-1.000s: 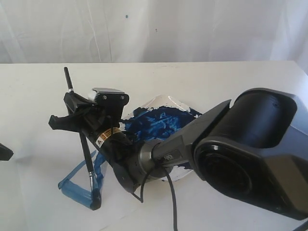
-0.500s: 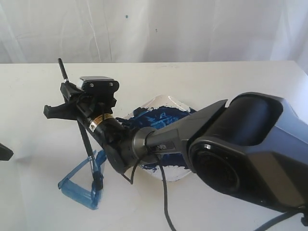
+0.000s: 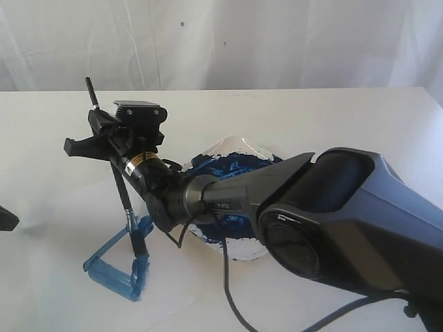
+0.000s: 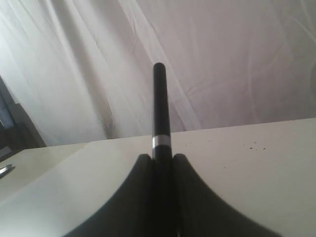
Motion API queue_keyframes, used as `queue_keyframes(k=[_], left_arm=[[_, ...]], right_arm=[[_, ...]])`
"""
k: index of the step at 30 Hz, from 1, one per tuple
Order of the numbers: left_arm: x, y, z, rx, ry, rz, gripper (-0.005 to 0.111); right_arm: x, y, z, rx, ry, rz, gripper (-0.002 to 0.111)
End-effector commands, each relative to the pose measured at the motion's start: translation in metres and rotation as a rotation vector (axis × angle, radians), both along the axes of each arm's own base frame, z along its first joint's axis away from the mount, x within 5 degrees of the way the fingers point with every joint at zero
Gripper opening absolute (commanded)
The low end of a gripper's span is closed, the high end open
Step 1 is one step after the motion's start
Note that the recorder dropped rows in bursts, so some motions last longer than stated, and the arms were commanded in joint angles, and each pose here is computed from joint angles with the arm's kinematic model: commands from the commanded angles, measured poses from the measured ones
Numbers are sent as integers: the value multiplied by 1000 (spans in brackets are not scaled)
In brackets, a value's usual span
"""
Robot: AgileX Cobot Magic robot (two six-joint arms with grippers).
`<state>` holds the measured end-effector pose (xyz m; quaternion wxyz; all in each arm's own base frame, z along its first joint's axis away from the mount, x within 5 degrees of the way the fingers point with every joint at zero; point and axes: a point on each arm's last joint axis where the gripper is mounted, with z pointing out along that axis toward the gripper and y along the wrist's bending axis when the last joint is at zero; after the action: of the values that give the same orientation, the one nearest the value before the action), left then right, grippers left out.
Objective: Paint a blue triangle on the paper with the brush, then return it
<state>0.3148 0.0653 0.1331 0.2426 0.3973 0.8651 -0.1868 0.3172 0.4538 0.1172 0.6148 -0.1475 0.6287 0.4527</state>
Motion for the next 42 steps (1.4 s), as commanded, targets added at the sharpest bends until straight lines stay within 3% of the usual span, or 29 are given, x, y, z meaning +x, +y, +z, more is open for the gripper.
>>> queue_keyframes(k=[1,14,25,31,42], left_arm=[[-1,-1,1,-21,6,-8,0],[-1,-1,1,-20,4,-11,0],[-1,-1,1,-20,4,-11,0],[-1,-1,1,-19,4,-10,0],[0,1,0,0,-6,4,0]], right_arm=[[17,-1,1,-21,-12,-20,0],[57,-5,20,37,-20,-66,0],[67,3,23,70,-43,-69,0],[58,8,62,48,-156,-8,0],[48,5,133,-58,-77,12,0]])
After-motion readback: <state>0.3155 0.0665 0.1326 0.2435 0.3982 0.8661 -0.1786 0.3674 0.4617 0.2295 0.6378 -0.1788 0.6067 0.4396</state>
